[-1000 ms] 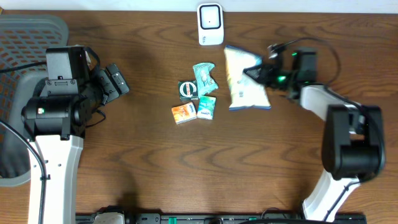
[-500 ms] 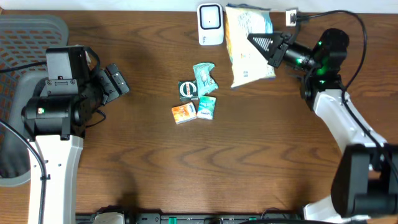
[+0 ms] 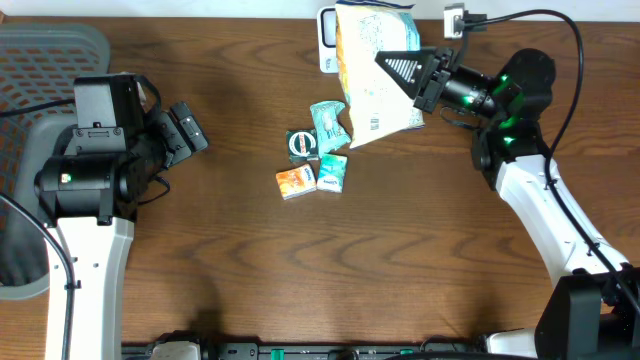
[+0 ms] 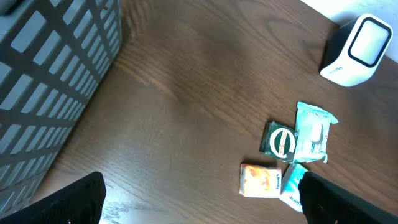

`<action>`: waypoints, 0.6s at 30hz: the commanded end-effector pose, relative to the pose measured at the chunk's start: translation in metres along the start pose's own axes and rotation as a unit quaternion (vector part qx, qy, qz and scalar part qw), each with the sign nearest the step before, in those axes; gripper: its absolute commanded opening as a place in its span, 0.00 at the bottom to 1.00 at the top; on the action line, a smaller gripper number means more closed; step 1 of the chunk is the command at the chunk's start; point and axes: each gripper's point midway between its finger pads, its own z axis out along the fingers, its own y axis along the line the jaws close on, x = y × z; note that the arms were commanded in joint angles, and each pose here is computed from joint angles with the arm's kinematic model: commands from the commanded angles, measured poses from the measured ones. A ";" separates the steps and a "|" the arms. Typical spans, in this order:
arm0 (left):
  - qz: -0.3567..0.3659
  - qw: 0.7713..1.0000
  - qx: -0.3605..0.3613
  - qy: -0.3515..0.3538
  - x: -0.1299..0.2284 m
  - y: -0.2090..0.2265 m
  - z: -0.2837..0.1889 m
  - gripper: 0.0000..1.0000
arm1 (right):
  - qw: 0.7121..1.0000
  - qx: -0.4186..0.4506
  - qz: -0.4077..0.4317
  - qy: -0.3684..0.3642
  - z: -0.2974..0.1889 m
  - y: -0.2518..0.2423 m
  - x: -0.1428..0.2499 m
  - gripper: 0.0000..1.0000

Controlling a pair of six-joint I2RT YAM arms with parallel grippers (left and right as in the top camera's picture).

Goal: Scan the item barcode

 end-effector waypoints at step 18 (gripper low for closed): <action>0.004 1.000 -0.004 -0.007 -0.004 0.002 -0.002 0.98 | 1.000 0.026 -0.002 -0.003 0.003 -0.006 0.001 0.01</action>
